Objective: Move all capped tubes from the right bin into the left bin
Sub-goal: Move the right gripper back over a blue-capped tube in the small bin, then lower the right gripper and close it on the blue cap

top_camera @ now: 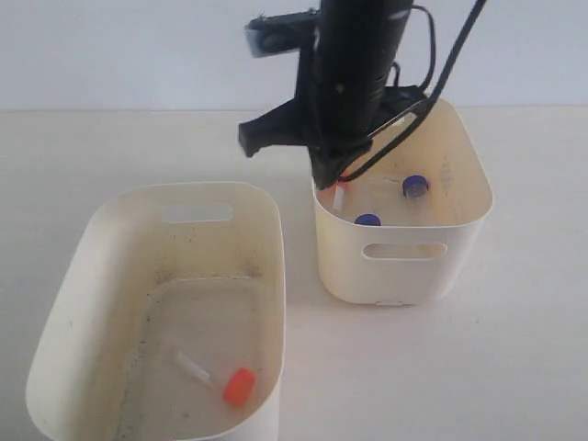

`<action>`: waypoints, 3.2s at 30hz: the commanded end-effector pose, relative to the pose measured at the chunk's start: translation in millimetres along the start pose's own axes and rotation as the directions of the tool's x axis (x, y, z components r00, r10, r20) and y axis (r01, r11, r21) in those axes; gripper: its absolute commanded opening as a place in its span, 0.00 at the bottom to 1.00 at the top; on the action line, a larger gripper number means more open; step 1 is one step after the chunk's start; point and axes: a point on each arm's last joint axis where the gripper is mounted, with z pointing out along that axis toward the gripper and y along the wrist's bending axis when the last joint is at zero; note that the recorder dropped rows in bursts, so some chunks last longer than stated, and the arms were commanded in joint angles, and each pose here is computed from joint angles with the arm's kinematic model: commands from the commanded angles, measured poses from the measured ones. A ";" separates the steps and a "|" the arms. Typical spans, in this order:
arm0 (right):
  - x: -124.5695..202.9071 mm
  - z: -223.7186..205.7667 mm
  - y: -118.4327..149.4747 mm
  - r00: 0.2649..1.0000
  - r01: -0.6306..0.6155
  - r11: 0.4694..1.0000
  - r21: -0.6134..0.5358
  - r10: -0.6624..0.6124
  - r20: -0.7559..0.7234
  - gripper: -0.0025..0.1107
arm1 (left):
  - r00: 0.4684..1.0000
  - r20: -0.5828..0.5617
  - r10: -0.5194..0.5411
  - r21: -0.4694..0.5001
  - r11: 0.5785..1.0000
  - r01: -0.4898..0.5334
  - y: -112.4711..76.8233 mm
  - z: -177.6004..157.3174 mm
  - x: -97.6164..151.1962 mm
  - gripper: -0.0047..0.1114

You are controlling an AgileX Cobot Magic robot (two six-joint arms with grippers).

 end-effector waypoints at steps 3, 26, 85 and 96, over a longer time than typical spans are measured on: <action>-19.5 -16.0 -57.4 0.972 -0.232 0.973 0.018 0.231 0.042 0.02 | 1.000 0.010 -0.011 0.005 1.000 0.011 0.1 -0.3 -1.6 0.08; -51.4 66.2 -90.6 0.938 -0.334 0.938 0.095 0.340 -0.059 0.02 | 1.000 0.010 -0.011 0.005 1.000 0.011 0.1 -0.3 -1.6 0.08; -47.8 107.5 -105.6 0.912 -0.373 0.927 0.039 0.374 -0.170 0.02 | 1.000 0.010 -0.011 0.005 1.000 0.011 0.1 -0.3 -1.6 0.08; -47.9 107.5 -104.7 0.917 -0.359 0.933 0.026 0.358 -0.174 0.48 | 1.000 0.010 -0.011 0.005 1.000 0.011 0.1 -0.3 -1.6 0.08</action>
